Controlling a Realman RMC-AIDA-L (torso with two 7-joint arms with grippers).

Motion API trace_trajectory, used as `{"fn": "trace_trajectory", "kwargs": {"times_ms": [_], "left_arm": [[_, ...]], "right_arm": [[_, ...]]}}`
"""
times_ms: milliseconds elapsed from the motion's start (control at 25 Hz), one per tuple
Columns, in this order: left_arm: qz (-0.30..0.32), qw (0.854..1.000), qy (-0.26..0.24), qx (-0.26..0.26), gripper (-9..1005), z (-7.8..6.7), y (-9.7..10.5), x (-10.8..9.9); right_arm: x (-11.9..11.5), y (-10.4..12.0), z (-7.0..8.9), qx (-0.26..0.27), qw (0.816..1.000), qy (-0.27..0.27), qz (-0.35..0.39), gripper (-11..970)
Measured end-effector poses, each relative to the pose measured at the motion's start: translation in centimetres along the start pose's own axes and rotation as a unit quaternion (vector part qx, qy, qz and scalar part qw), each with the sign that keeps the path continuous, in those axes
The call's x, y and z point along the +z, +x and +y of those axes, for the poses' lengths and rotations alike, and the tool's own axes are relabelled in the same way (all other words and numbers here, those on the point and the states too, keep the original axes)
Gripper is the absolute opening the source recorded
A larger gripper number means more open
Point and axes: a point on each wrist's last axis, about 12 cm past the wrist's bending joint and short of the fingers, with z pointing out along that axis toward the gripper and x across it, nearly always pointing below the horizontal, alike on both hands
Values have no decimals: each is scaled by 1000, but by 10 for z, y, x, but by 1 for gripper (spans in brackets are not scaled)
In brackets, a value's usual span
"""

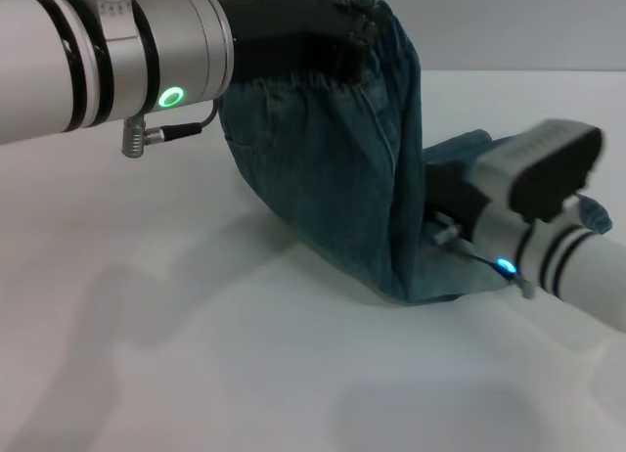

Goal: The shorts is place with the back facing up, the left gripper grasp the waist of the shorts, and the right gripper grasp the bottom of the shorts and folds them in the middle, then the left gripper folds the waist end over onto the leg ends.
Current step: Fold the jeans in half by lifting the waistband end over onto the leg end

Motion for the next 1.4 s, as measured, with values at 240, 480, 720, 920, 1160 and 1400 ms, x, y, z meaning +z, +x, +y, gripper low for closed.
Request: {"fn": "trace_trajectory", "kwargs": {"times_ms": [240, 480, 720, 920, 1160, 1400], "left_arm": [[-3, 1000, 4, 6, 34, -2, -3, 1], [-14, 1000, 10, 17, 34, -7, -10, 0], [-22, 999, 13, 27, 35, -10, -15, -3], [-22, 999, 13, 28, 36, -11, -16, -2], [-14, 1000, 11, 21, 37, -9, -10, -2], [-7, 1000, 13, 15, 38, -7, -3, 2]], "right_arm": [[-13, 12, -7, 24, 999, 26, -4, 0], [0, 6, 18, -6, 1000, -23, 5, 0], [16, -8, 41, -19, 997, -74, 8, -1], [28, -19, 53, -38, 994, -99, 12, -1], [25, -9, 32, -30, 998, -51, 33, -1], [11, -6, 0, -15, 1000, 6, 4, -1]]}}
